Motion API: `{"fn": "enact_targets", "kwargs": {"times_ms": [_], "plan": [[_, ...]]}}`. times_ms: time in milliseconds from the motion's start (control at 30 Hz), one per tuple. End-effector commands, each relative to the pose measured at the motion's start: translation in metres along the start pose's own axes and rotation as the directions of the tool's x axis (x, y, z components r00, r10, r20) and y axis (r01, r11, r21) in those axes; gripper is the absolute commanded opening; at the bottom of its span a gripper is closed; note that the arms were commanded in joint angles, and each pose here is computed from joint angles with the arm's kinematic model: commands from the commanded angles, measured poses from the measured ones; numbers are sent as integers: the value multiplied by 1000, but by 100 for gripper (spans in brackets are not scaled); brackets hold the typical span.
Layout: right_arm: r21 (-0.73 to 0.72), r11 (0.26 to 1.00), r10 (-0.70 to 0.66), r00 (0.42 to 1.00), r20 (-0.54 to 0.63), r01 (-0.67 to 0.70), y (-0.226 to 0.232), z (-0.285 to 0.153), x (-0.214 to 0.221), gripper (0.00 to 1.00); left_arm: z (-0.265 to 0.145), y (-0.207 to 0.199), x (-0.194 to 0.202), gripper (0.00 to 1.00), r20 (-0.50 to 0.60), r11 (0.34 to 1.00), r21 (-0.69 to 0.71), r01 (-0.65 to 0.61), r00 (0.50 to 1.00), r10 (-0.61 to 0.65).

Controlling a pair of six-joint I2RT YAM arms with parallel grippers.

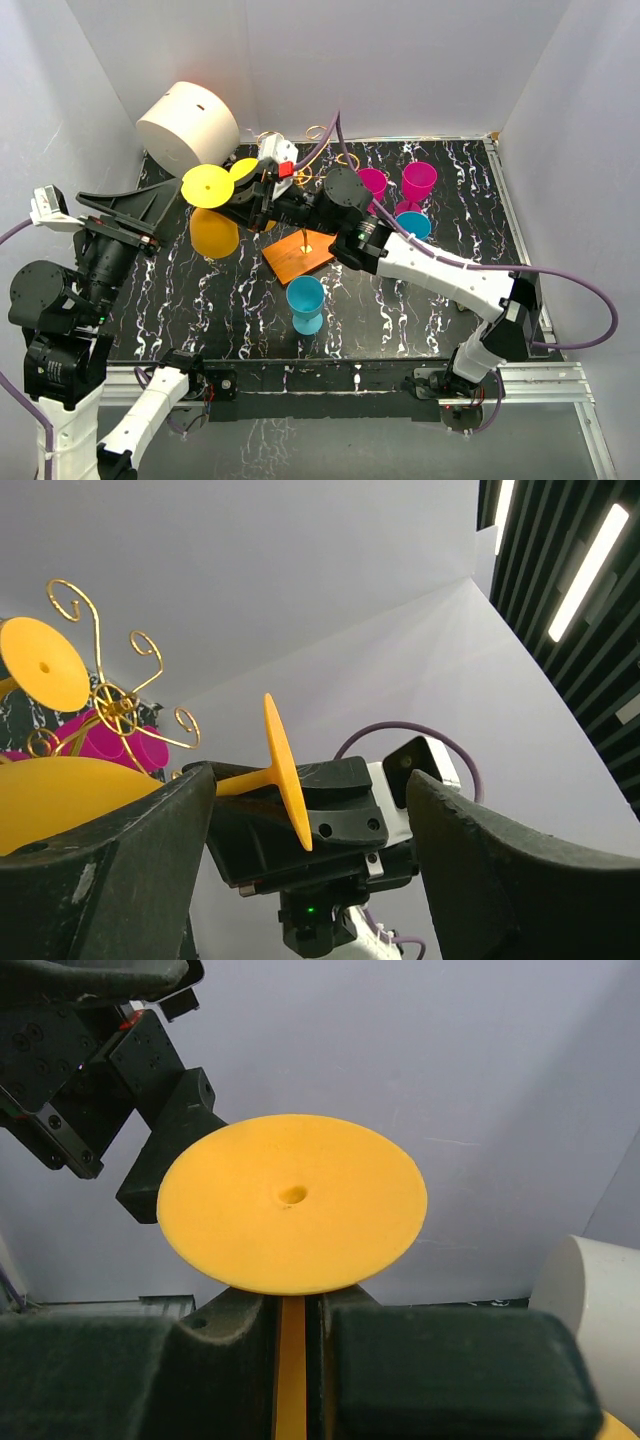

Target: Place the wine glass upside down on the wine glass rack

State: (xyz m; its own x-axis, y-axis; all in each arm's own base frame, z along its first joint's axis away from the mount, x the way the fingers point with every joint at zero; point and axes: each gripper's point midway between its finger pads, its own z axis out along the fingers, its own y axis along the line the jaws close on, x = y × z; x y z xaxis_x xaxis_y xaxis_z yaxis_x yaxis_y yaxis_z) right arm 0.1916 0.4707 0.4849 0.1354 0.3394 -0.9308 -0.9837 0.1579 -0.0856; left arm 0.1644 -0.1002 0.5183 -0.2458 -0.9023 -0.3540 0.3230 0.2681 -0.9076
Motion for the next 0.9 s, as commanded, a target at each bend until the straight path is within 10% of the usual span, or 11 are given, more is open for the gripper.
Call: {"fn": "enact_targets", "kwargs": {"times_ms": [0,733,867], "plan": [[-30,998,-57,996,66,59,4,5,-29,0,2,5,3,71,-17,999,-30,11,1000,-12],[-100,993,-61,998,19,63,14,4,-9,0,16,37,6,0,4,993,-105,59,998,-59],[-35,999,-26,1000,18,26,4,5,-10,0,15,45,5,0,7,988,-149,39,999,-39]]}}
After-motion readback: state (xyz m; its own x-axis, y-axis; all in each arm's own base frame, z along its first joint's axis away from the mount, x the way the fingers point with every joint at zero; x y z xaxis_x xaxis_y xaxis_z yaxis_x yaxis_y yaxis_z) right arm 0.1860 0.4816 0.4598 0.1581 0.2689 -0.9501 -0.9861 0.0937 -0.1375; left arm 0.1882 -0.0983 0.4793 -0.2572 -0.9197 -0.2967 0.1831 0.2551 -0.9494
